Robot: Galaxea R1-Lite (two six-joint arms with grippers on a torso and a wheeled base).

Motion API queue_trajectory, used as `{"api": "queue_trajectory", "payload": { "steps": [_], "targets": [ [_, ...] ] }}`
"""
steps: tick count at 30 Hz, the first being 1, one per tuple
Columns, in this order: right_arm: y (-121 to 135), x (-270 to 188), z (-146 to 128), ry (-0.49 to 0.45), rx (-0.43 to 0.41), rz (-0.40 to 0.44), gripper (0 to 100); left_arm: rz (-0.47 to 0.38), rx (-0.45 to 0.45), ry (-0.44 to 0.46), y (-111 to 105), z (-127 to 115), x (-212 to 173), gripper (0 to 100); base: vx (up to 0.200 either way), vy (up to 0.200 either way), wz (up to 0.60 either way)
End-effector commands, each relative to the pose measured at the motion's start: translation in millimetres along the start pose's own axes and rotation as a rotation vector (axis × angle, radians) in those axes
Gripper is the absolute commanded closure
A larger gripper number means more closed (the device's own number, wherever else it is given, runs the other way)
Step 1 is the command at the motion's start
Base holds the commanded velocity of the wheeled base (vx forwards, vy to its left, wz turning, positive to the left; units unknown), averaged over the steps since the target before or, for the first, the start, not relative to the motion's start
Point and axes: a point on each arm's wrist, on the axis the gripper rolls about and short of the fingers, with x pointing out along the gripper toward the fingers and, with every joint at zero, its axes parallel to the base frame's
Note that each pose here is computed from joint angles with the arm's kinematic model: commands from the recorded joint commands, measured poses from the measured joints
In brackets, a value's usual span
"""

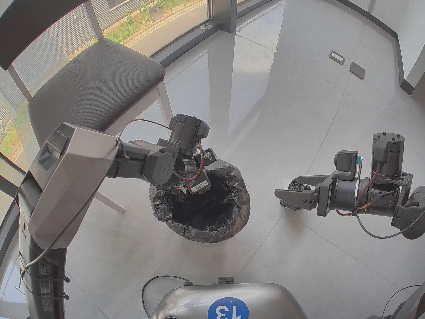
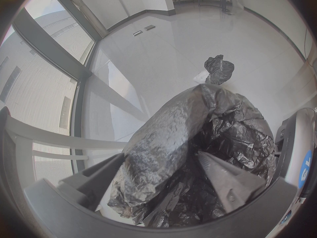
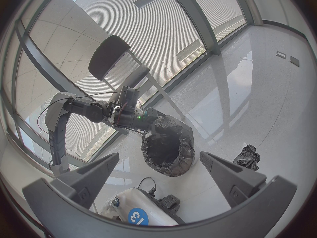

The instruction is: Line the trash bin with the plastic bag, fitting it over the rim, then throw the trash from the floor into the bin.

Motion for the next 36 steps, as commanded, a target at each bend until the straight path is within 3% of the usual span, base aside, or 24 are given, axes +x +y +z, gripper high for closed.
{"api": "queue_trajectory", "payload": {
  "steps": [1, 14, 22, 28, 36],
  "targets": [
    [1, 1, -1, 0.002, -0.001, 0.005, 0, -0.010, 0.002, -0.001, -3, -1, 9, 100, 0.000, 0.000, 0.00],
    [2, 2, 1, -0.001, -0.004, 0.010, 0, 0.025, -0.011, -0.005, 4, 0, 14, 100, 0.000, 0.000, 0.00],
    [2, 1, 1, -0.003, -0.005, 0.010, 0, 0.152, -0.121, -0.054, 32, 6, 8, 100, 0.000, 0.000, 0.00],
    [2, 2, 0, -0.002, -0.005, 0.011, 0, 0.166, -0.176, -0.050, 32, 6, 7, 100, 0.000, 0.000, 0.00],
    [2, 1, -2, 0.004, -0.003, 0.010, 0, 0.167, -0.183, -0.050, 32, 7, 8, 100, 0.000, 0.000, 0.00]
  ]
}}
